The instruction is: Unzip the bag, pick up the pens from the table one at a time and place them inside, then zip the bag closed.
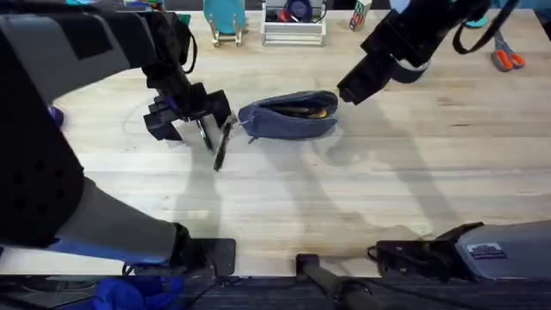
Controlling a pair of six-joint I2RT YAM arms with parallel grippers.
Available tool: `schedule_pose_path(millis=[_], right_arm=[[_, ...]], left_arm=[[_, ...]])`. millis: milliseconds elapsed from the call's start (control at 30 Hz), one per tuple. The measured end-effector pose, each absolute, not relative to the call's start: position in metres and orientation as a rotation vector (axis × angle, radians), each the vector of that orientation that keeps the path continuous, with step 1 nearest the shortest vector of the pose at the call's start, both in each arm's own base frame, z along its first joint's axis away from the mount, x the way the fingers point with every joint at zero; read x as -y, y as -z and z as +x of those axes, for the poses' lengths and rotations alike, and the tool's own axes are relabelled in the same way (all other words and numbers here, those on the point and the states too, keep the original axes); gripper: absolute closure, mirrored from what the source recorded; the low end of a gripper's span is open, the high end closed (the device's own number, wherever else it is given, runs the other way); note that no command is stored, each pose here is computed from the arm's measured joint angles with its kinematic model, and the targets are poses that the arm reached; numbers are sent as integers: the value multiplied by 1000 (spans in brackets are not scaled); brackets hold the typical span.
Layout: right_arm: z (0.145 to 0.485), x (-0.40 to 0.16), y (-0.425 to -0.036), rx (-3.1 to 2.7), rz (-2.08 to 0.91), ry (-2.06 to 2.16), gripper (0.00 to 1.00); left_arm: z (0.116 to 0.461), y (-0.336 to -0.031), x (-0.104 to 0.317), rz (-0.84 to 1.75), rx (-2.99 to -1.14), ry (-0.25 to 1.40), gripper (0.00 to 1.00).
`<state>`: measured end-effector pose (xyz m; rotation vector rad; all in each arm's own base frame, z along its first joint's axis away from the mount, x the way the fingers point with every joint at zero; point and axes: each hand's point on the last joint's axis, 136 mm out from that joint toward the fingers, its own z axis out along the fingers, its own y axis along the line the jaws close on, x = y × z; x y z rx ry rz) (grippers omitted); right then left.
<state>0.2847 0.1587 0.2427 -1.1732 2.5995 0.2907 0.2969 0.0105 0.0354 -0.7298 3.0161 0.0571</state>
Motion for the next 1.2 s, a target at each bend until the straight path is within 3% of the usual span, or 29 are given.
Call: schedule_pose_path(millis=[100,400,667,1200], right_arm=[[285,-159,-243,-2599,-1173,-291,5],[285,-159,-243,-2598,-1173,-290,6],[285,-159,-243,-2598,-1173,-290,6],[285,-159,-243,-2598,-1173,-290,5]], left_arm=[[300,-35,-8,-727,-3013,-38,132],[305,-34,2,-711,-3013,28,640],[309,-35,4,-714,-2998,51,944],[311,-36,2,-724,-3016,21,957]])
